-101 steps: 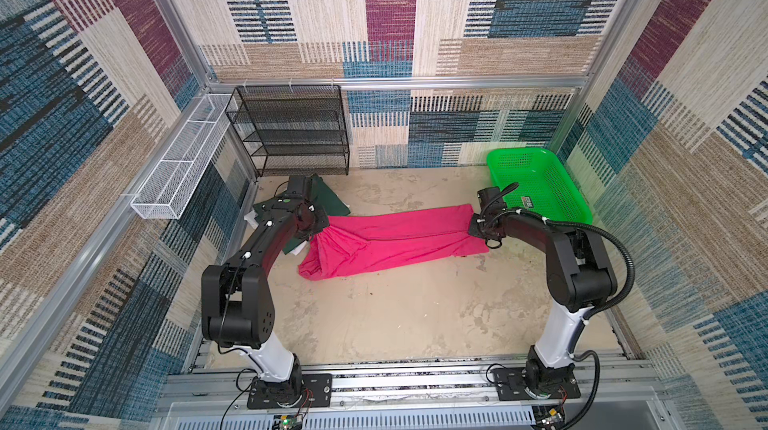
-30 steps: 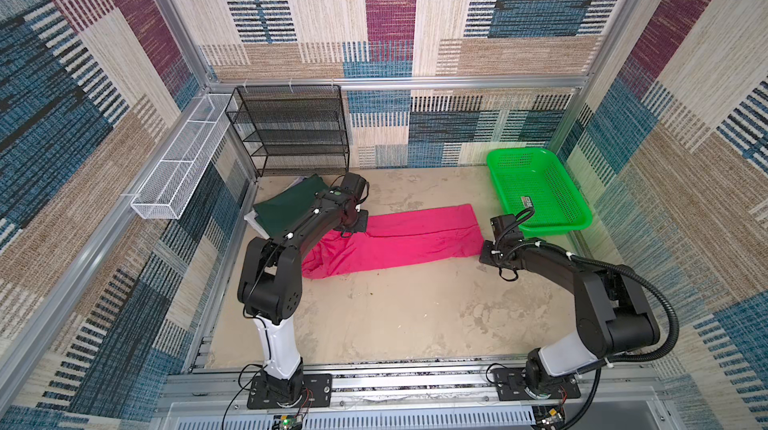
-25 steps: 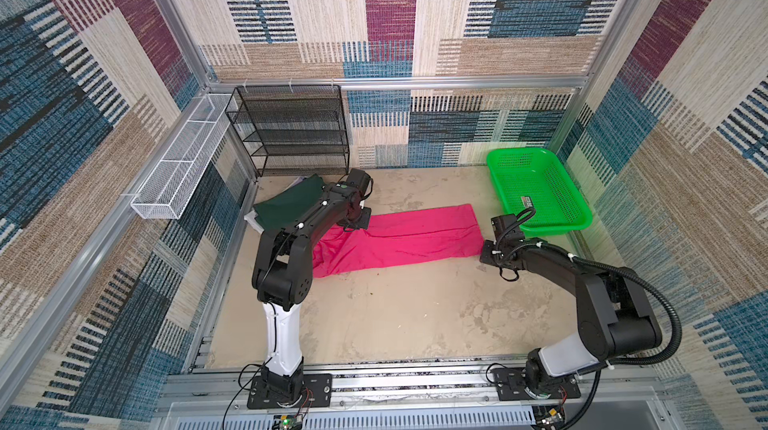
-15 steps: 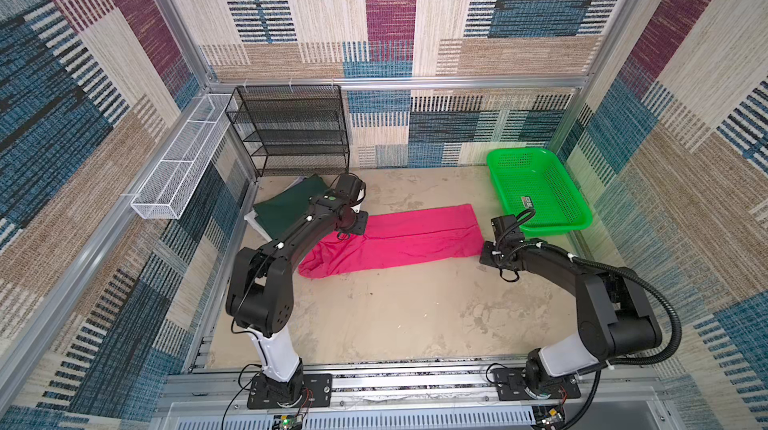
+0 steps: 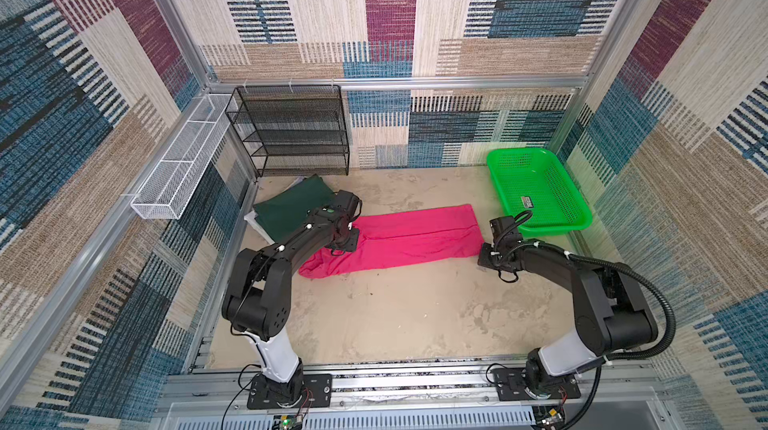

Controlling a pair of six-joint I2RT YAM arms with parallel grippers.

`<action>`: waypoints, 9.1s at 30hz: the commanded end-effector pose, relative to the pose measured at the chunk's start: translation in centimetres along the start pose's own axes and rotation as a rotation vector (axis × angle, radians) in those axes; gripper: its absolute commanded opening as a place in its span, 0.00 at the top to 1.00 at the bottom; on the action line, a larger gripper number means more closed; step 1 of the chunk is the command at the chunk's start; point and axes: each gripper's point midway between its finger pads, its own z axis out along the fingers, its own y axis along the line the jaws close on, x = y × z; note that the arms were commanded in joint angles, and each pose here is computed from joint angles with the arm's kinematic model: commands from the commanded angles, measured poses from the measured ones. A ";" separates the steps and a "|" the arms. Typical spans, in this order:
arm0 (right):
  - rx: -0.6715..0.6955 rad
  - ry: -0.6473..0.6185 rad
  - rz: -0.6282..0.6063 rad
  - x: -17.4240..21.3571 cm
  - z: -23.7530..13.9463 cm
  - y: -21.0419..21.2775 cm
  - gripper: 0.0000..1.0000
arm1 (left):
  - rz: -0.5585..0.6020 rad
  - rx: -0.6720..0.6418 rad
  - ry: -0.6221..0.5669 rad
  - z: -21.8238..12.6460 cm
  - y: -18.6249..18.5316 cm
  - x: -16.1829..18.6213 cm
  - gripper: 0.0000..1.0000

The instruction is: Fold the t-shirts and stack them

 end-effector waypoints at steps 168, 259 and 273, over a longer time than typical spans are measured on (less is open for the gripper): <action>-0.047 -0.072 -0.044 -4.6 0.5 2.1 0.86 | -0.414 0.030 0.068 -1.4 7.3 8.8 1.00; -0.048 0.125 0.050 1.2 3.1 0.4 0.55 | -0.202 0.193 0.174 5.6 -7.6 1.3 0.78; -0.278 0.354 0.044 11.5 0.3 3.9 0.59 | -0.003 0.243 0.185 9.1 -13.2 -8.1 0.77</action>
